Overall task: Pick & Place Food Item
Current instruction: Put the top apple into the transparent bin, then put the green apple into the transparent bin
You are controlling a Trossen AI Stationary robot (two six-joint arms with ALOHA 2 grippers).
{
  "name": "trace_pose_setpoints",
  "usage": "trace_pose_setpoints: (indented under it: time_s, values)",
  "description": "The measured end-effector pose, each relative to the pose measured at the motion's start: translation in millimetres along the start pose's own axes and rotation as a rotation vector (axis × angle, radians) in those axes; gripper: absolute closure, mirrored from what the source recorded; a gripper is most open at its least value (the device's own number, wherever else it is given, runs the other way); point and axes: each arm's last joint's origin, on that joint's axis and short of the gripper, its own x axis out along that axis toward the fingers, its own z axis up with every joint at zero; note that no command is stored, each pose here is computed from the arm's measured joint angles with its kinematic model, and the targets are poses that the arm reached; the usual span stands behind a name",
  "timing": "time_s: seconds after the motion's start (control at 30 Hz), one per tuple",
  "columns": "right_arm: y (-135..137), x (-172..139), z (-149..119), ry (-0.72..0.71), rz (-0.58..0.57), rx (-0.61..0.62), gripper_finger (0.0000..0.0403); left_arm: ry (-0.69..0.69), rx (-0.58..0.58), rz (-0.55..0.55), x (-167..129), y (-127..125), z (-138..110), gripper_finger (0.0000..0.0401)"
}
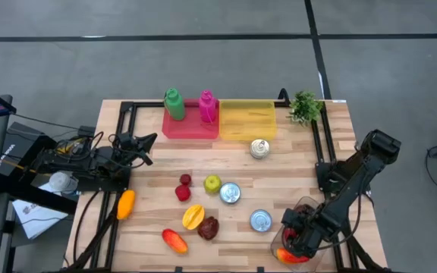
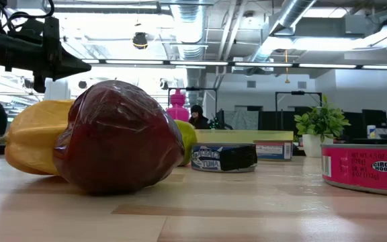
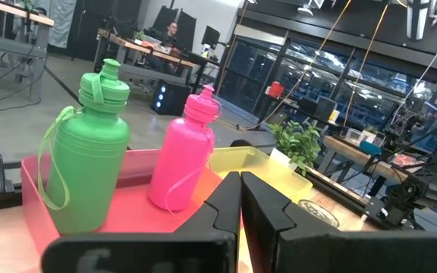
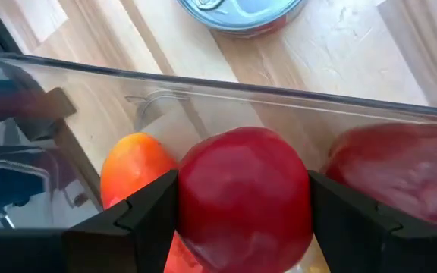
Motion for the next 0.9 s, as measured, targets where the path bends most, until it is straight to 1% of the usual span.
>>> trace_pose_setpoints:
  time_s: [0.1,0.47,0.53,0.77,0.9]
  values:
    - [-4.6,3.4,-1.0,0.003,-0.024,-0.003,0.0147,0.0,0.0,0.0,0.0,0.0,0.0,0.04]
    - [-7.1,5.7,-1.6,0.003,-0.034,-0.005,0.0145,0.0,-0.001,0.0,0.0,0.0,0.2,0.04]
    - [-7.1,5.7,-1.5,0.003,-0.034,-0.004,0.0137,-0.001,-0.001,0.0,0.0,0.0,0.2,0.04]
    - [-7.0,5.6,-1.6,0.007,-0.032,0.001,0.0087,-0.001,-0.001,0.0,0.0,0.0,0.2,0.04]
    - [-6.4,5.6,-1.7,0.016,-0.025,-0.001,0.0078,-0.001,-0.001,0.0,0.0,0.0,0.2,0.04]
